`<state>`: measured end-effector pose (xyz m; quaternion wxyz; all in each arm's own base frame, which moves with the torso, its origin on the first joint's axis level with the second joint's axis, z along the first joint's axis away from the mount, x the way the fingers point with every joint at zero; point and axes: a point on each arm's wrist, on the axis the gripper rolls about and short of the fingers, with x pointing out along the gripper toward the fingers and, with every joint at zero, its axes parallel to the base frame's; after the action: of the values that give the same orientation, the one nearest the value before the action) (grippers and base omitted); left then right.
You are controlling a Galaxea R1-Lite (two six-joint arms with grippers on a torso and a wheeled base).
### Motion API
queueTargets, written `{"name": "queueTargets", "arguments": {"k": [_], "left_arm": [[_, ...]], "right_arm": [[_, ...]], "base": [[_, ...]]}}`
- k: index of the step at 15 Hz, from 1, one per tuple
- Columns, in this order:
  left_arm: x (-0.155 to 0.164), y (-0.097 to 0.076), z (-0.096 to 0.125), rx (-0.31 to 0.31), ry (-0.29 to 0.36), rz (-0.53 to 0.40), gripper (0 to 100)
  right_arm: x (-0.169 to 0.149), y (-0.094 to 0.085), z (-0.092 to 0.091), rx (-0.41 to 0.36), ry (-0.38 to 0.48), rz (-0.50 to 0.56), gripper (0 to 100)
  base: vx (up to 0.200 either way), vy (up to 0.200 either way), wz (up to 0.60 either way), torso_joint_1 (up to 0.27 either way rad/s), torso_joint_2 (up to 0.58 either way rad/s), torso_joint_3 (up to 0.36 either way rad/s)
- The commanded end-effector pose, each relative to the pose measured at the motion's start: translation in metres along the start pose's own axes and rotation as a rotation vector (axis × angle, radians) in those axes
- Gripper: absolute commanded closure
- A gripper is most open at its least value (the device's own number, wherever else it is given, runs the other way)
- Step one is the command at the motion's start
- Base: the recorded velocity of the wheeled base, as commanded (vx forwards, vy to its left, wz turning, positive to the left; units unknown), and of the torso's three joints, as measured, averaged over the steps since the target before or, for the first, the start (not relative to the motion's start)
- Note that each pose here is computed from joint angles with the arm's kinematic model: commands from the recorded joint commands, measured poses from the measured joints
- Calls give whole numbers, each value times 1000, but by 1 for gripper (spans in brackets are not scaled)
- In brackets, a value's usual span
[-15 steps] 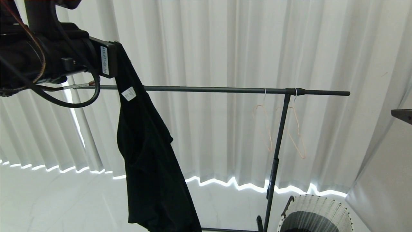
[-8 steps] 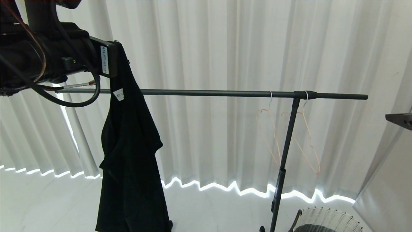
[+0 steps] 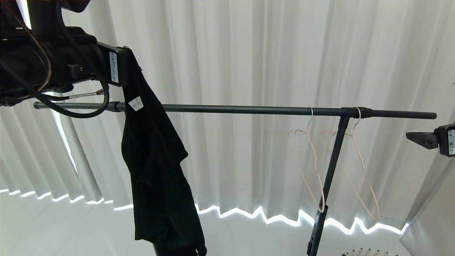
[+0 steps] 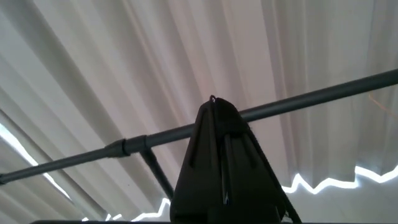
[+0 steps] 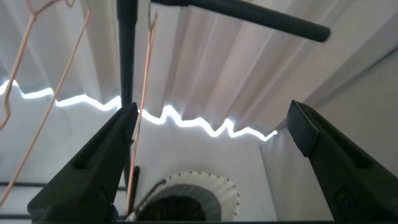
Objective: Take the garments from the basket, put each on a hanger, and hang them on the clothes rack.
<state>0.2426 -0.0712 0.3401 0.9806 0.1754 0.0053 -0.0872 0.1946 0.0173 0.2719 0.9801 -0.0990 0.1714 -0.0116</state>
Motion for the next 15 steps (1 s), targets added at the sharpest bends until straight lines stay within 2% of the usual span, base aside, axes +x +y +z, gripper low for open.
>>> {"name": "queueTargets", "arguments": {"k": [1, 4, 8, 12, 15], "left_arm": [[2, 1, -6, 2, 22, 7, 100], [0, 6, -19, 3, 79, 61, 100], [-7, 17, -29, -4, 128, 158, 100], [-20, 13, -45, -1, 179, 167, 100], [-21, 13, -46, -1, 180, 170, 100]], "right_arm": [[21, 5, -5, 11, 46, 24, 0], [54, 13, -17, 66, 140, 51, 0], [107, 30, -46, 114, 285, 82, 0], [144, 42, -79, 109, 326, 86, 0], [162, 46, -93, 138, 345, 81, 0]], "base": [[0, 0, 0, 0, 0, 0], [0, 0, 0, 0, 0, 0], [0, 0, 0, 0, 0, 0], [0, 0, 0, 0, 0, 0], [0, 0, 0, 0, 0, 0]]}}
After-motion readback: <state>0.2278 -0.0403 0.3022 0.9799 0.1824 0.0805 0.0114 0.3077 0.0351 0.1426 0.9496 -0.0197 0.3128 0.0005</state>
